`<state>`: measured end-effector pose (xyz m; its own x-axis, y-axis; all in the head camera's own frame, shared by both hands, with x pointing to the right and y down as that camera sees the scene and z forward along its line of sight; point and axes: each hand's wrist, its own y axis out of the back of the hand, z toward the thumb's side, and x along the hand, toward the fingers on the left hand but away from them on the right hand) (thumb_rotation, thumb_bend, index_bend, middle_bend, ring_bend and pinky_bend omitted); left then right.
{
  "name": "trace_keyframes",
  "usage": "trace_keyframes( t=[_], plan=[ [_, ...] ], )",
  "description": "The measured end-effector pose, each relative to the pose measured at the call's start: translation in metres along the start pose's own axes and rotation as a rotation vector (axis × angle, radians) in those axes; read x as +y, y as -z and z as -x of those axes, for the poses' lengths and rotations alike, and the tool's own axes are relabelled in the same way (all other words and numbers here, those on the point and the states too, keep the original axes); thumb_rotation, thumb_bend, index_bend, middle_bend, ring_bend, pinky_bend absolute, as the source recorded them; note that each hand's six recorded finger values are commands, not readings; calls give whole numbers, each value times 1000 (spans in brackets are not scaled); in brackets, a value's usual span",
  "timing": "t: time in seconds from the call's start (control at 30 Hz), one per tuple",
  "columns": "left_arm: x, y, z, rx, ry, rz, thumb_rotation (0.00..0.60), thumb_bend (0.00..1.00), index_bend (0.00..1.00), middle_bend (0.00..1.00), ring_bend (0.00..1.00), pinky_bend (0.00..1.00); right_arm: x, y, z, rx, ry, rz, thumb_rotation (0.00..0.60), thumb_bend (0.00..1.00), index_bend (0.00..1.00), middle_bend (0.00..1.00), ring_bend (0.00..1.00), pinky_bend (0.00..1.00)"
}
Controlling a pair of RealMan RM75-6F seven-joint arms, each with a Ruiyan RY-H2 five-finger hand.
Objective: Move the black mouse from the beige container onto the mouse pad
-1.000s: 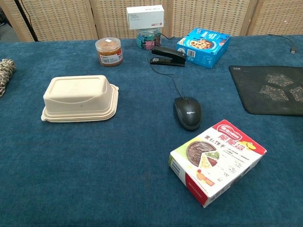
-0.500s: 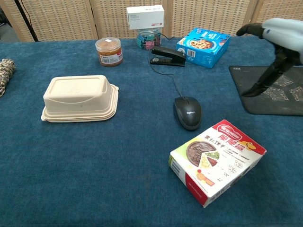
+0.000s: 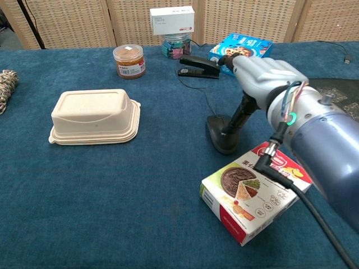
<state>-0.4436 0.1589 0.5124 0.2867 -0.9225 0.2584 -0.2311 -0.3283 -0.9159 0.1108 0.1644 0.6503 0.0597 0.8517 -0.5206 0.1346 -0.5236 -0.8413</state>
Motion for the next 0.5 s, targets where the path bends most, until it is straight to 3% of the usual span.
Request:
trace_keyframes(
  t=[0.5],
  plan=[
    [-2,1,-1,8,6,-3,600,125,0,0,0,0,-32,-26,9,0,-26,25,600,0,0,0,0,0]
  ],
)
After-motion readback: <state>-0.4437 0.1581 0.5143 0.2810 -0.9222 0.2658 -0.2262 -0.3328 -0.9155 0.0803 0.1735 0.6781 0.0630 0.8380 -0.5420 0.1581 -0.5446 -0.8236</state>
